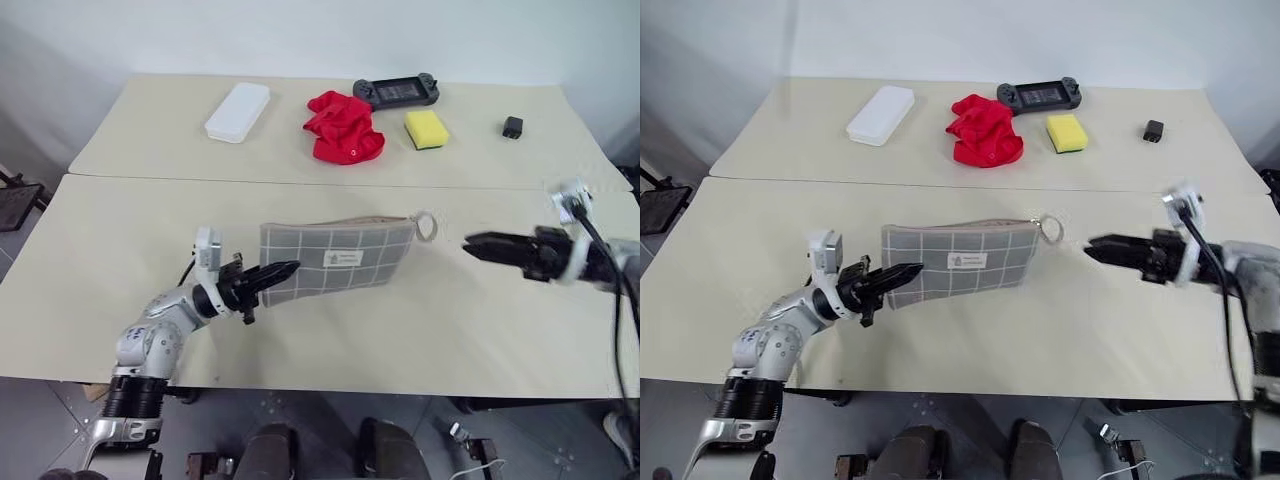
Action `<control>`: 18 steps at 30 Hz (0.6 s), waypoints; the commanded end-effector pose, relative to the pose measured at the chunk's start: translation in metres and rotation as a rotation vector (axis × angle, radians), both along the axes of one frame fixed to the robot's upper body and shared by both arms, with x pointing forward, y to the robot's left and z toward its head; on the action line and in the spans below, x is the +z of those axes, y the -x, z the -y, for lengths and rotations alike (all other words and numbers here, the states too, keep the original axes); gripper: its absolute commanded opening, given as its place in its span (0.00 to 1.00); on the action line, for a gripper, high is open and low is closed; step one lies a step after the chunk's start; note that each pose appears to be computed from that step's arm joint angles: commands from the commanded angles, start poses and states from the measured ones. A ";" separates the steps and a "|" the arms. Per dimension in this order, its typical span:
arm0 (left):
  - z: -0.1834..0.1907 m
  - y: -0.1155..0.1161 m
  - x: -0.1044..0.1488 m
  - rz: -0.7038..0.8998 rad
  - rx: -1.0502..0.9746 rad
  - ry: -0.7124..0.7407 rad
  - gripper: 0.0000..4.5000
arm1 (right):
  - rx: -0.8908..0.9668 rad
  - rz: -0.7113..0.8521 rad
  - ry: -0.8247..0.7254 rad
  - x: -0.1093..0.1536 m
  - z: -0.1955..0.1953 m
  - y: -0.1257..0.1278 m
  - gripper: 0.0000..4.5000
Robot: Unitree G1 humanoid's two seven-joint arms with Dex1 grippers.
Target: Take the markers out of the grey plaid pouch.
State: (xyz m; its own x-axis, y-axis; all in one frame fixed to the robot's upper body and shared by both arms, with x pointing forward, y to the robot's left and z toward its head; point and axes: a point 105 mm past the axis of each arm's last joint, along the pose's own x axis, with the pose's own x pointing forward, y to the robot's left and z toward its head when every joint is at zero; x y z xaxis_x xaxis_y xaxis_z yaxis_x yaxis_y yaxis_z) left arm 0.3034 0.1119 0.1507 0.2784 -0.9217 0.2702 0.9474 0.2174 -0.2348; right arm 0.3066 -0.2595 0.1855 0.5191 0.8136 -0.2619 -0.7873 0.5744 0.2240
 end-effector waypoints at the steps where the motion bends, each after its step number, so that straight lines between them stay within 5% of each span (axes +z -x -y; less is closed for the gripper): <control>1: 0.022 0.001 0.007 0.086 -0.064 -0.001 0.00 | -0.087 0.078 0.078 0.005 0.036 0.007 0.43; 5: 0.043 0.001 0.004 0.144 -0.109 -0.016 0.00 | -0.173 0.140 0.092 0.017 0.061 0.011 0.39; 11: 0.054 0.004 -0.008 0.221 -0.121 -0.076 0.00 | 0.003 0.297 0.045 0.068 0.011 0.010 0.01; 18: 0.055 0.006 -0.019 0.283 -0.097 -0.124 0.00 | 0.295 0.380 0.133 0.075 -0.075 0.013 0.01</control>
State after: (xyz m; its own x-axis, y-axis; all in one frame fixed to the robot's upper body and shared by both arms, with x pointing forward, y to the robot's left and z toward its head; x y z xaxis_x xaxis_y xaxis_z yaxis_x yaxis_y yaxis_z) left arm 0.2982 0.0555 0.1342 0.1105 -0.9707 0.2133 0.9912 0.1233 0.0478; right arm 0.2966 -0.1962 0.2618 0.3782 0.9072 -0.1842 -0.9231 0.3545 -0.1492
